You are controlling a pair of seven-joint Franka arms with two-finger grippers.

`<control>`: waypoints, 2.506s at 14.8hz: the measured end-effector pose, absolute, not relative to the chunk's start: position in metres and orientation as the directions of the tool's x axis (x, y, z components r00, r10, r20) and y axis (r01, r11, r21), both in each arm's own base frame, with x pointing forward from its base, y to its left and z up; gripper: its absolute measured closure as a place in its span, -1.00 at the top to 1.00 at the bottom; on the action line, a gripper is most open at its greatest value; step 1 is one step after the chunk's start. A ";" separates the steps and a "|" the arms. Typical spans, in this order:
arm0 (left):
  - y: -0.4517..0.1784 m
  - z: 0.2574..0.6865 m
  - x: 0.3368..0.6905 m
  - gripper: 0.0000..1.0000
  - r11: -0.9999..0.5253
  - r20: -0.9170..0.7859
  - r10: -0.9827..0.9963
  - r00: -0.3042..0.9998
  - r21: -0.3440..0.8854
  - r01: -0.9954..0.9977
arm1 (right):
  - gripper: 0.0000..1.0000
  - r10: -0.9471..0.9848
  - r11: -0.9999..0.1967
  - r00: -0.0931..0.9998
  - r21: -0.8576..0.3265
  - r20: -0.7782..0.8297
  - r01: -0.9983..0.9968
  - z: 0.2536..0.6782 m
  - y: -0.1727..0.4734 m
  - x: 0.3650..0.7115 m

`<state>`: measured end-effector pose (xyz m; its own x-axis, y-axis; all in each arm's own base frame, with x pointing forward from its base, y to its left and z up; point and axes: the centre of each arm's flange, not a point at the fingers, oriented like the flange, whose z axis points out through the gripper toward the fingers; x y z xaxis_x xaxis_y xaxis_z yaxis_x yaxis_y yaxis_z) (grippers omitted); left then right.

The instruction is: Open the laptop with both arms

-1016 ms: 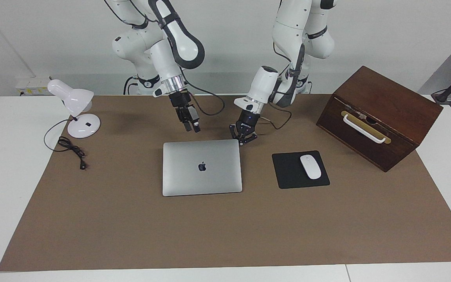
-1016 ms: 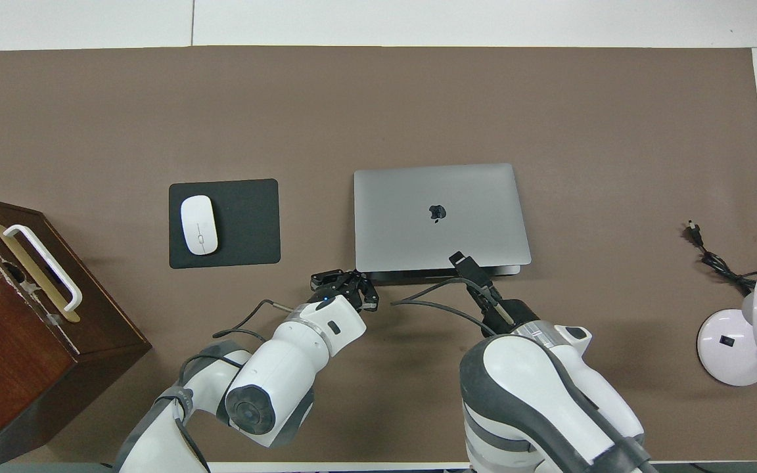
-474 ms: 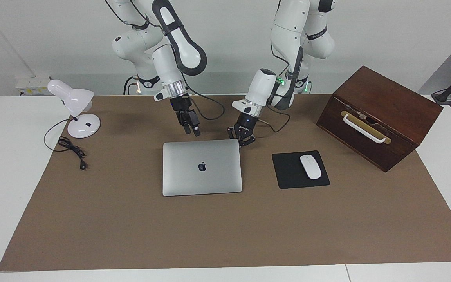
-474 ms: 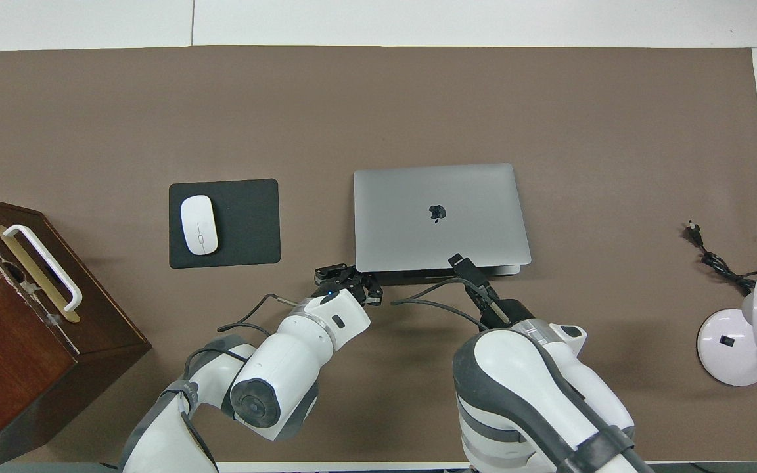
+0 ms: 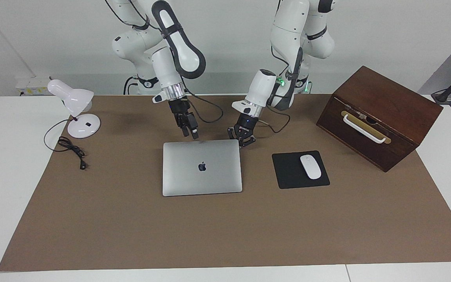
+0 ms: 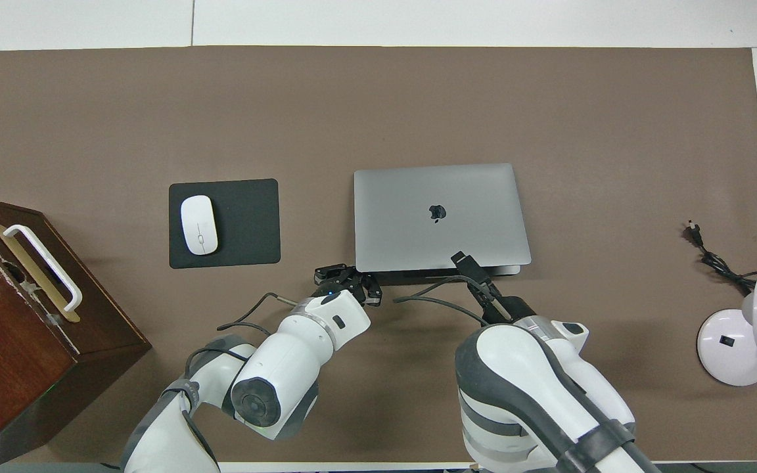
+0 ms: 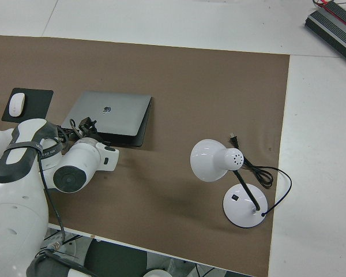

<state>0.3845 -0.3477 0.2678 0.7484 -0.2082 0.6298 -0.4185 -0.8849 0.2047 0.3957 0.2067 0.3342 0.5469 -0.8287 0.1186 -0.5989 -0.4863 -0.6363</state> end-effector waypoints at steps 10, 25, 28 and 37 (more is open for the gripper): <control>-0.348 0.268 0.384 -0.98 -0.878 0.636 -0.233 0.736 0.187 -0.440 | 1.00 -0.834 -0.490 0.532 -0.637 0.145 -0.595 0.333 0.198 0.418; -0.348 0.267 0.384 -0.98 -0.876 0.638 -0.243 0.731 0.180 -0.448 | 1.00 -0.806 -0.532 0.554 -0.665 0.209 -0.523 0.351 0.205 0.451; -0.348 0.267 0.384 -0.98 -0.876 0.638 -0.243 0.730 0.180 -0.448 | 1.00 -0.808 -0.529 0.545 -0.683 0.225 -0.503 0.361 0.204 0.466; -0.348 0.267 0.384 -0.98 -0.876 0.639 -0.243 0.730 0.180 -0.448 | 1.00 -0.826 -0.498 0.509 -0.739 0.244 -0.453 0.392 0.197 0.503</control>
<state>0.3842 -0.3479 0.2672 0.7301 -0.2429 0.6387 -0.4484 -0.8756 0.1796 0.5032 0.1968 0.3923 0.5088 -0.8255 0.2441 -0.4533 -0.4980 -0.7393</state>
